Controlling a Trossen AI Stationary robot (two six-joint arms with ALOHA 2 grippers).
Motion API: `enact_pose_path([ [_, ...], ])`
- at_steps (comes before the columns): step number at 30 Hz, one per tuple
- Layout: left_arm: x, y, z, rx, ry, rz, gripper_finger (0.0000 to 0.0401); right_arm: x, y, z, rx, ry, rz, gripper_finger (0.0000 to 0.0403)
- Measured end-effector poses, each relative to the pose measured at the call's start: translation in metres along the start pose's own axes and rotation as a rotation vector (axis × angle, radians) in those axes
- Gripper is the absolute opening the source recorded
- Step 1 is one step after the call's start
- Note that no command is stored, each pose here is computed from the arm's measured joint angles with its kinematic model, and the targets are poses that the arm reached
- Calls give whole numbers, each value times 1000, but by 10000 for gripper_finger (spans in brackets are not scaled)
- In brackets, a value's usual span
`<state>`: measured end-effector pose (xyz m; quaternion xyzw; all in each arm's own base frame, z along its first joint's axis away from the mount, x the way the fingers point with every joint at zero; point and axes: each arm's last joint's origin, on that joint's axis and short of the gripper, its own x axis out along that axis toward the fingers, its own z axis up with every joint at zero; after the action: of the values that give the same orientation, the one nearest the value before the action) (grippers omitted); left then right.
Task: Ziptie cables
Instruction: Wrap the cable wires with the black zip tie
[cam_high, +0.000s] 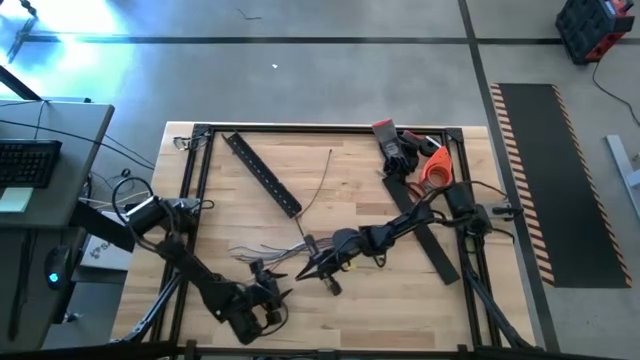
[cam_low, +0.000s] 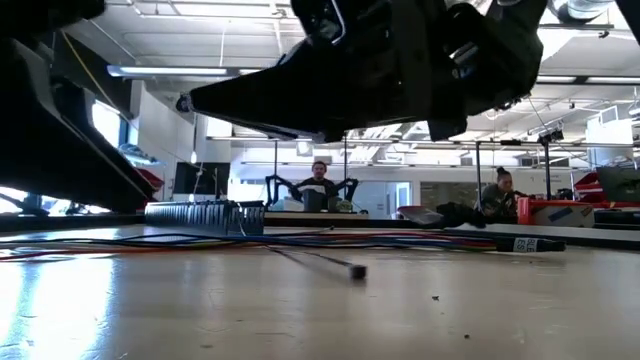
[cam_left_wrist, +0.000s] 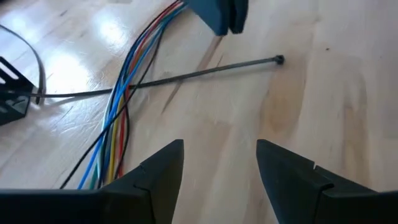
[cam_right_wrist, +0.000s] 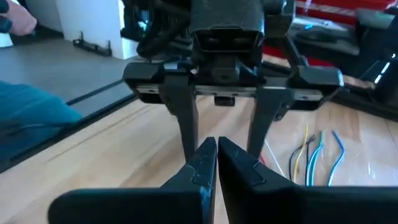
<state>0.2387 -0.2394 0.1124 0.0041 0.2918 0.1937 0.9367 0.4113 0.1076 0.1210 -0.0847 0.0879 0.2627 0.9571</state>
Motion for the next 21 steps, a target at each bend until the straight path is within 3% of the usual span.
enact_pose_path([
  [6,3,0,1,-1,16,-7,188,-29,10,43,-93,99,62,0],
  [9,0,-1,0,5,9,-10,188,-41,21,46,-220,253,108,0],
  [12,-2,-1,0,-4,-9,-4,188,-43,30,47,-277,354,47,8],
  [17,-2,-2,0,-34,-23,-7,188,-31,43,34,-334,507,141,63],
  [21,-2,-3,0,-41,-15,-14,188,-16,50,29,-461,604,209,125],
])
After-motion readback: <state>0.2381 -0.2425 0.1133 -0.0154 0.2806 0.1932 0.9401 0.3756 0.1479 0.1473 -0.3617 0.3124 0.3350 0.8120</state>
